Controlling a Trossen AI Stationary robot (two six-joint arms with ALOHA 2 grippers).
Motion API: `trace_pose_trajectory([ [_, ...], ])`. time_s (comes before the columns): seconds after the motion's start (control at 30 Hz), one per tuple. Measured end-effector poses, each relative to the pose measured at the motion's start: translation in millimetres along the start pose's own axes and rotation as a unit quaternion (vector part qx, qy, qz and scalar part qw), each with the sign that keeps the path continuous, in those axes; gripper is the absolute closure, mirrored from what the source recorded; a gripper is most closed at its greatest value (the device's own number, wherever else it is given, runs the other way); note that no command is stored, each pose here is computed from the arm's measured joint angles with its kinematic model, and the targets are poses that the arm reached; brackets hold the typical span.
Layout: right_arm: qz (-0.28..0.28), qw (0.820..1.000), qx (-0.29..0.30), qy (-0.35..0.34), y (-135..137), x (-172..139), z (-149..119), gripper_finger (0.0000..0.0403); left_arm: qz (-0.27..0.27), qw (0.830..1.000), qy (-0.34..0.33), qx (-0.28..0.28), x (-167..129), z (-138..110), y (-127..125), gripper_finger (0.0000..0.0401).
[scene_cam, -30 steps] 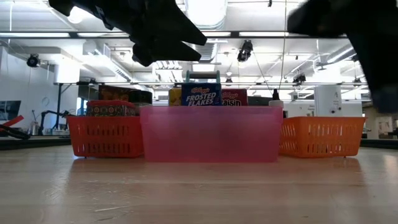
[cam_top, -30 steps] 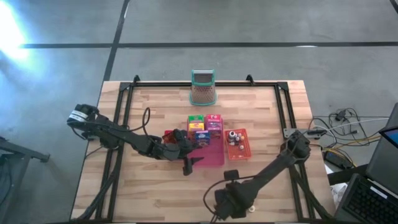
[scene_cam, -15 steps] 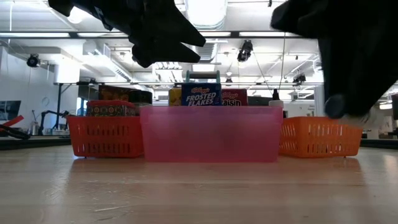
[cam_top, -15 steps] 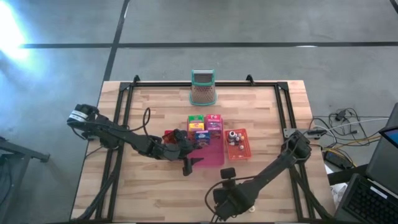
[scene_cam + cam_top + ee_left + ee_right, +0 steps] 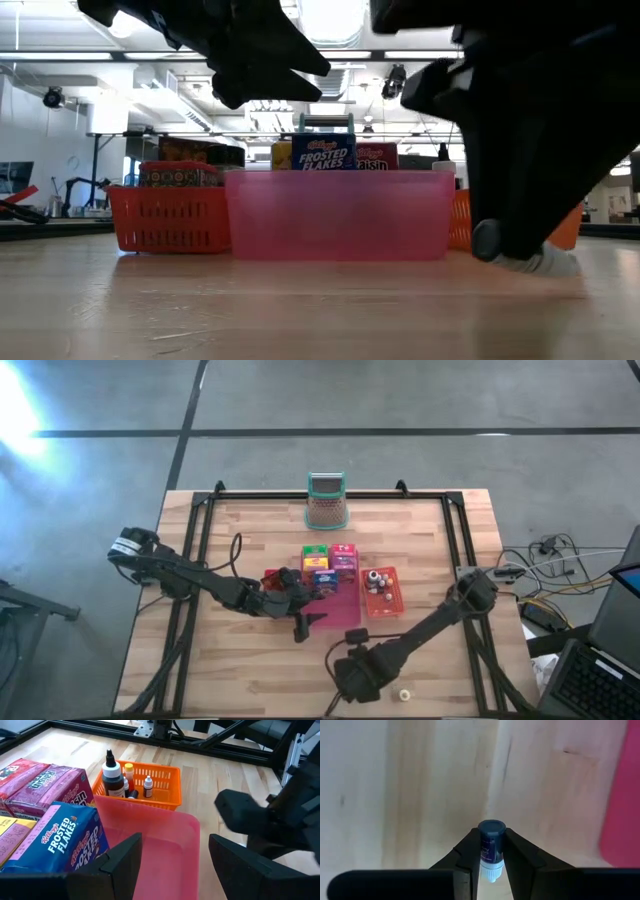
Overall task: Pick & Place Kitchen Items
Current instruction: Put the small purple food coloring bottle into the orange bin
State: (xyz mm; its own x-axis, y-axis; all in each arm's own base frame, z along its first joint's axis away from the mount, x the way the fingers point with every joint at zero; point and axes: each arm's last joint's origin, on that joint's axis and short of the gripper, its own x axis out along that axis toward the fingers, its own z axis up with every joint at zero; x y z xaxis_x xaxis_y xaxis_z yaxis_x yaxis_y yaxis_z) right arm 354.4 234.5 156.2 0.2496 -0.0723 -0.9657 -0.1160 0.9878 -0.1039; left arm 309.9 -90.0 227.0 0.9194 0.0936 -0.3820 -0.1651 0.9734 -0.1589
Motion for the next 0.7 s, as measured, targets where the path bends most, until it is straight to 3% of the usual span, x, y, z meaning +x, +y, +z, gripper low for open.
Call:
trace_pose_trajectory([
  [0.3,0.016,1.0,0.01,0.003,-10.9,9.9,1.6,0.0341,0.0,1.0,0.0,0.0,0.0,0.0,0.0,0.0165],
  [0.7,0.033,0.999,0.013,-0.018,-9.1,11.0,6.4,0.0278,0.0,1.0,0.0,0.0,0.0,-0.1,0.0,0.0165],
])
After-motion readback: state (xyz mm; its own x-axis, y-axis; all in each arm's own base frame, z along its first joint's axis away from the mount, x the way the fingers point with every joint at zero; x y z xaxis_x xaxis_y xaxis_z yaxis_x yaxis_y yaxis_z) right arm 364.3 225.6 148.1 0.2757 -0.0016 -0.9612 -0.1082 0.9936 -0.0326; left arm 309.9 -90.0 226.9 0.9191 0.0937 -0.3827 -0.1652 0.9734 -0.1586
